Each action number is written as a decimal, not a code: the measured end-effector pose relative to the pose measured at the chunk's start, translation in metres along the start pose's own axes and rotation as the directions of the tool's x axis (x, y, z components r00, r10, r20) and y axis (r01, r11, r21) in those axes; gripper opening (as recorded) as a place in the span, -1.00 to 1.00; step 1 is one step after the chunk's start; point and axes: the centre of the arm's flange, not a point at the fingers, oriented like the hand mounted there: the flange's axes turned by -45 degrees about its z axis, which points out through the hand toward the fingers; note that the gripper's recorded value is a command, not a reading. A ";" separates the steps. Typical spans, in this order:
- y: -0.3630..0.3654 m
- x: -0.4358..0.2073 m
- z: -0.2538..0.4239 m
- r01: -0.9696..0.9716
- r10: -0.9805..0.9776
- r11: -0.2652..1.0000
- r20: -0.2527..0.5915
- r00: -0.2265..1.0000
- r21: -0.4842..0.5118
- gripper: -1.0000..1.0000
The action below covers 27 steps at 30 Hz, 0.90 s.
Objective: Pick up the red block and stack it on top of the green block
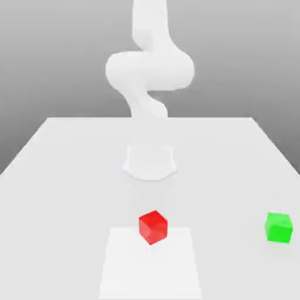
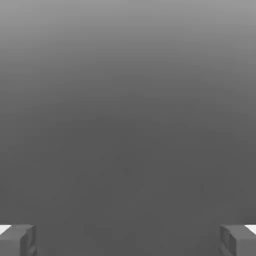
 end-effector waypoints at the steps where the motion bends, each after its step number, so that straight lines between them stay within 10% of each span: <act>1: 0.002 -0.008 0.026 -0.049 0.049 0.999 0.038 0.998 -0.003 0.00; 13: 0.016 -0.168 0.245 -0.463 0.524 0.851 0.347 0.778 -0.248 0.00; 21: 0.029 -0.316 0.307 -0.558 0.764 0.641 0.365 0.533 -0.527 0.00; 27: 0.035 -0.356 0.341 -0.560 0.785 0.614 0.357 0.507 -0.556 0.00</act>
